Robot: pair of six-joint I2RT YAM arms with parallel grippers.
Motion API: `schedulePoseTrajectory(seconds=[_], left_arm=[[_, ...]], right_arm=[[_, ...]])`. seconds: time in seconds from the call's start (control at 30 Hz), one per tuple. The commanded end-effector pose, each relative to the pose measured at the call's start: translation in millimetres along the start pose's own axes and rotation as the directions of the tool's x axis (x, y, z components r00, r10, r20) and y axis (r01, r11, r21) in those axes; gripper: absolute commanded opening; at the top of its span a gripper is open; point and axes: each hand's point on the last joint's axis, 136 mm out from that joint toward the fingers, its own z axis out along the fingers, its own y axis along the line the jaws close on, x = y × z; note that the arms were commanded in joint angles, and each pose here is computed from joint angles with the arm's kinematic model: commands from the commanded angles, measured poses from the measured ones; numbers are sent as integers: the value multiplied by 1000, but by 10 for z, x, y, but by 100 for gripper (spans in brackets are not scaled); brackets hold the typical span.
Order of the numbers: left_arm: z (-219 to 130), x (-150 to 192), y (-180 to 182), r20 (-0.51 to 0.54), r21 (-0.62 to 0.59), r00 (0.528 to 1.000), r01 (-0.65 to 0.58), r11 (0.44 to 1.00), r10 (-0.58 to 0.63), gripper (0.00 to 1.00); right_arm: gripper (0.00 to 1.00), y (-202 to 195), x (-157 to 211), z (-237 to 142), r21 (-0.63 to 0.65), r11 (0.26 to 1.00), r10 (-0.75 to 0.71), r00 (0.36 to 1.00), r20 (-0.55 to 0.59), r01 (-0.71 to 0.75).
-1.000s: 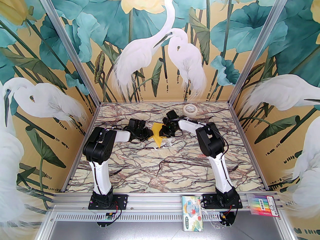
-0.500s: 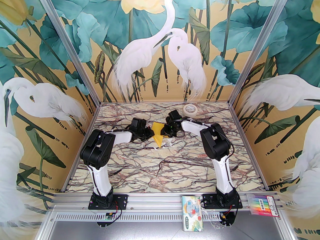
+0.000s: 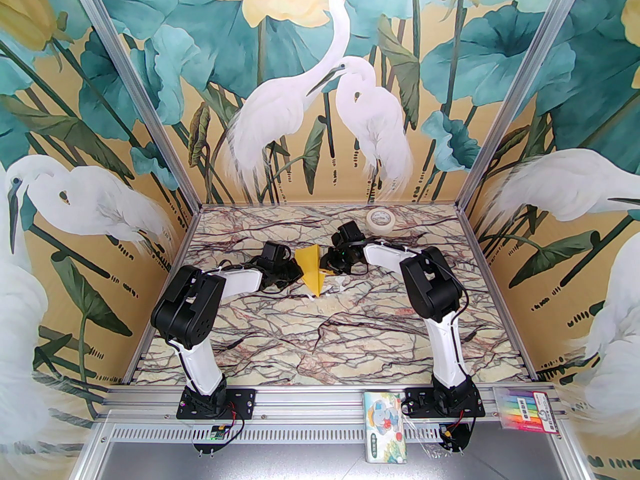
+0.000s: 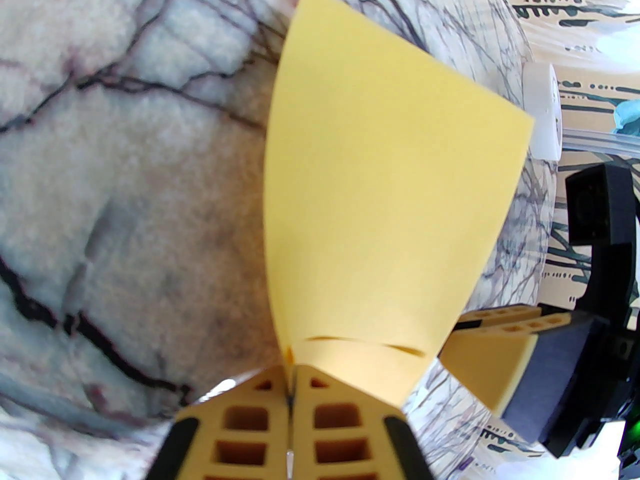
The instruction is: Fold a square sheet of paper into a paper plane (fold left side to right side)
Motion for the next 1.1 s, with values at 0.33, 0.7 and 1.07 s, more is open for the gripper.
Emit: schedulePoseTrajectory(seconds=[0.33,0.7,1.07], left_arm=[[98,-28,-325,-29,95,998,-53,994,56,16],[160,35,-263,-58,80,997,-53,995,58,16],[139,48,-254,-59,77,997,-44,996,49,24]], right_arm=[[31,-78,77,-87,3,1000,25,999,37,-25],[36,-16,126,-104,-61,997,54,997,48,-51],[28,-141,39,71,6,999,40,999,12,-40]])
